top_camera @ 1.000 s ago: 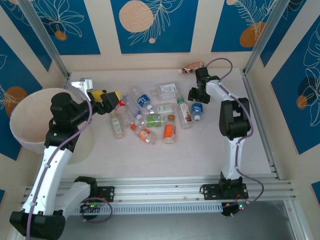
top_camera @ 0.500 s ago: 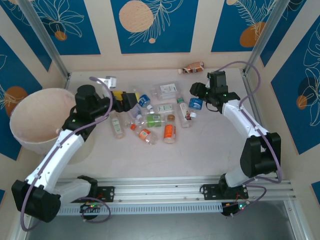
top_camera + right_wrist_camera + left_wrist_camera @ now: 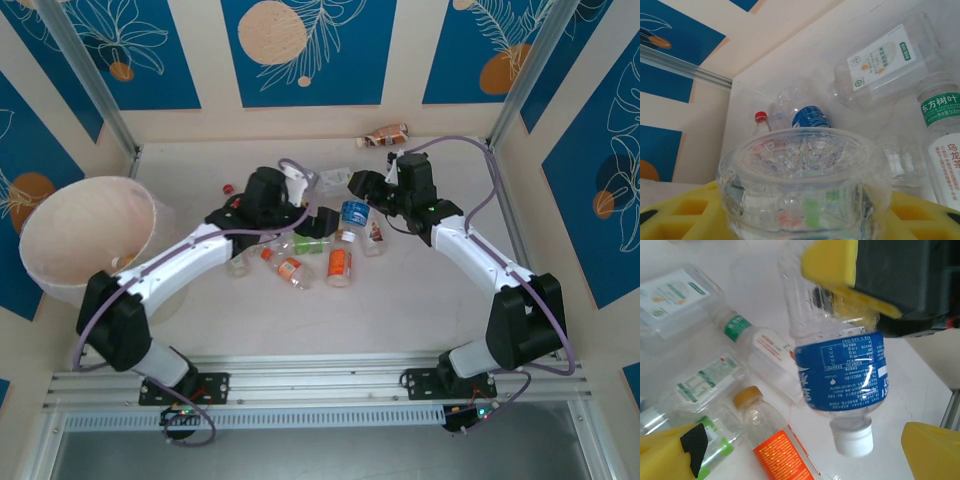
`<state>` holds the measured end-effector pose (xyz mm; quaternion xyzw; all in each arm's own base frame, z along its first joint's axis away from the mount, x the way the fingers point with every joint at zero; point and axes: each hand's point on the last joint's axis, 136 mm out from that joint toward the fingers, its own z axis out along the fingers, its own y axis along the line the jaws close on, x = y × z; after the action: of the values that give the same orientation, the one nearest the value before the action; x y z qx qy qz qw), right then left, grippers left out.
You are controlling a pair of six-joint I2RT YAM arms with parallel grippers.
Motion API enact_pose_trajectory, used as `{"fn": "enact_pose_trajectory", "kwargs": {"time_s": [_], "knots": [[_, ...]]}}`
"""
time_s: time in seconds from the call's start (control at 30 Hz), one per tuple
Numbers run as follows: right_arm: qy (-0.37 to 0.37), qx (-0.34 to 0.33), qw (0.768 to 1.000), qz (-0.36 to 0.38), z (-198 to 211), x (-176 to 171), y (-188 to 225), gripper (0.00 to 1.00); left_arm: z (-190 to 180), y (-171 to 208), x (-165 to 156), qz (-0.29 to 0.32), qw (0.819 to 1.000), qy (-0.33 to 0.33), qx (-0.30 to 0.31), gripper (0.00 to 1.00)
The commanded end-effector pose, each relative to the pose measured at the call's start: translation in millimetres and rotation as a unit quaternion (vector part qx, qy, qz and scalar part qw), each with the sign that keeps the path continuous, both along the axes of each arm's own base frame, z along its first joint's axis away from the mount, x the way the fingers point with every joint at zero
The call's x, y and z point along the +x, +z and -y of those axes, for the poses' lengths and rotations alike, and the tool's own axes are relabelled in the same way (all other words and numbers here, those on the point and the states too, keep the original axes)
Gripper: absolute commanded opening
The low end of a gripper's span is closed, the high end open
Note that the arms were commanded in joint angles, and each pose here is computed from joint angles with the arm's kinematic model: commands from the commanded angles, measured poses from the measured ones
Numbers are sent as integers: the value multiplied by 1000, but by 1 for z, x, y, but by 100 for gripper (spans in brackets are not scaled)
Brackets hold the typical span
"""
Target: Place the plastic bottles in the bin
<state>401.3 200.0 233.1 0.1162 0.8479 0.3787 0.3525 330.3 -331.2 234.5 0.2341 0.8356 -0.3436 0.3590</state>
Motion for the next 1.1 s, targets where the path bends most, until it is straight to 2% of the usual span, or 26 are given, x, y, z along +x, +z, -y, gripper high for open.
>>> {"fn": "enact_pose_trajectory", "kwargs": {"time_s": [0.0, 0.1, 0.17, 0.4, 0.6, 0.7, 0.83, 1.07], "knots": [[14, 29, 999, 29, -7, -3, 31, 53, 18, 5, 1, 11, 1000, -22, 12, 100], [30, 38, 998, 37, -12, -7, 38, 53, 38, 9, -1, 4, 998, -58, -31, 100], [38, 44, 998, 38, -15, -9, 41, 53, 45, 11, 4, 5, 997, -60, -49, 100], [71, 93, 993, 29, -30, -17, 49, 54, 65, 2, 25, -6, 997, -57, -55, 99], [93, 133, 987, 13, -40, -23, 50, 54, 70, -3, 17, -18, 994, -78, -75, 78], [97, 129, 987, 8, -40, -25, 48, 55, 67, -4, 12, -13, 993, -82, -79, 67], [102, 121, 987, 5, -39, -28, 49, 61, 59, -3, 11, -1, 995, -70, -73, 56], [108, 112, 988, 9, -38, -29, 53, 67, 52, -1, 12, 13, 996, -58, -66, 48]]}}
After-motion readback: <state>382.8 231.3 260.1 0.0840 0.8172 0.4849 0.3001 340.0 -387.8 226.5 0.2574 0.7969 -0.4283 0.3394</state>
